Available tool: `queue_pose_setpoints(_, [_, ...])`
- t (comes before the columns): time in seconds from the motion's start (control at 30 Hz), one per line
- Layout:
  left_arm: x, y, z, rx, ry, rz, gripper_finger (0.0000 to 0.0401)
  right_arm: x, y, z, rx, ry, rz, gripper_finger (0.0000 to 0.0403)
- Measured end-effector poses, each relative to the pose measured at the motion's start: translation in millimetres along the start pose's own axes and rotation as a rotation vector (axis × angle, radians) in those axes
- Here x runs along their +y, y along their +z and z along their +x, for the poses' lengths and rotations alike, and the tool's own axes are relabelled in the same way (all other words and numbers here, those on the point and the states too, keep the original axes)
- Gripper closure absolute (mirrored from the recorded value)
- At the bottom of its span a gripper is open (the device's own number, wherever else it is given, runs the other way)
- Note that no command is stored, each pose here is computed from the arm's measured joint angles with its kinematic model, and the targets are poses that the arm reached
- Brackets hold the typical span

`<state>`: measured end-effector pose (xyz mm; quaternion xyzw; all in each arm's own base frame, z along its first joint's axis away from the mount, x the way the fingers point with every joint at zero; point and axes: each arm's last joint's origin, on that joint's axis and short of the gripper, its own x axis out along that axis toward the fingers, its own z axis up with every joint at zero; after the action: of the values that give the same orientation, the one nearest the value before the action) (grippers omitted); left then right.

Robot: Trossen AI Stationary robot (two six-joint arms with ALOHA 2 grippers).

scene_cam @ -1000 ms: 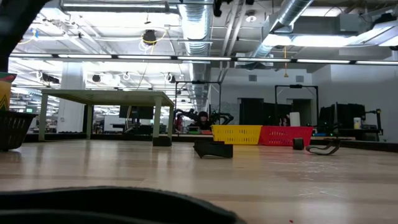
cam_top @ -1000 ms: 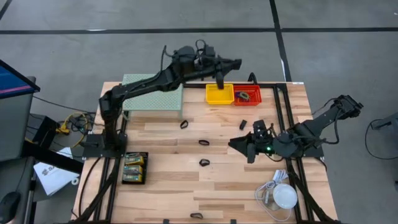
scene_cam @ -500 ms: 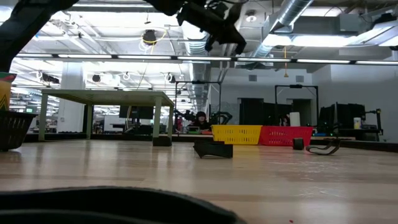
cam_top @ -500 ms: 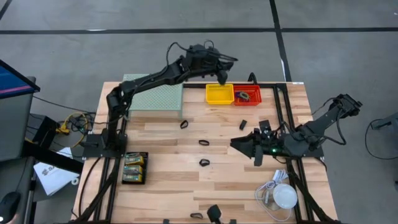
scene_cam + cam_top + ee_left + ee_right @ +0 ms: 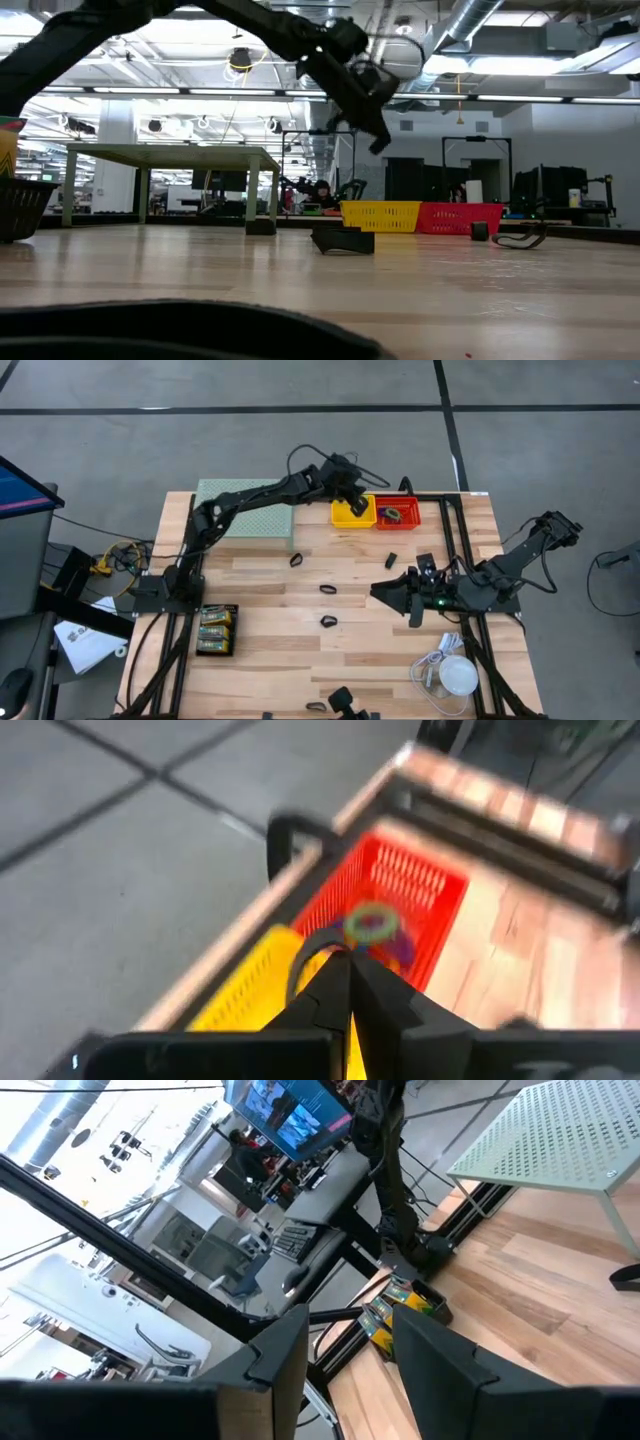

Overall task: Pick & Place Office Desk Supplies
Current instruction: Put the black rubber band into the yellow basket

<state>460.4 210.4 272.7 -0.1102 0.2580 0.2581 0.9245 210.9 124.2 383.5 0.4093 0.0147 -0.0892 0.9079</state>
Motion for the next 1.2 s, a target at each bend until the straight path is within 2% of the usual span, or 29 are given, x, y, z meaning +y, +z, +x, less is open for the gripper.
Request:
queue_pose_setpoints(0.23, [-2, -33, 26, 0.159, 0.012, 0.015, 0.0401, 0, 0, 0, 0.0, 0.0, 0.0, 0.026])
queue_pose_setpoints(0.57, [-5, -59, 49, 0.243, 0.052, 0.037, 0.0401, 0, 1, 0, -0.005, 0.004, 0.006, 0.026])
queue_pose_setpoints(0.73, [-1, -60, 50, 0.237, 0.115, 0.041, 0.0401, 1, 1, 0, -0.007, 0.008, 0.01, 0.026])
queue_pose_setpoints(1.0, [9, -60, 50, 0.254, 0.133, 0.032, 0.04, 1, 1, 0, -0.007, 0.007, 0.009, 0.026])
queue_pose_setpoints(1.2, [9, -58, 50, 0.242, 0.132, 0.025, 0.0372, 1, 1, 0, -0.006, 0.006, 0.008, 0.026])
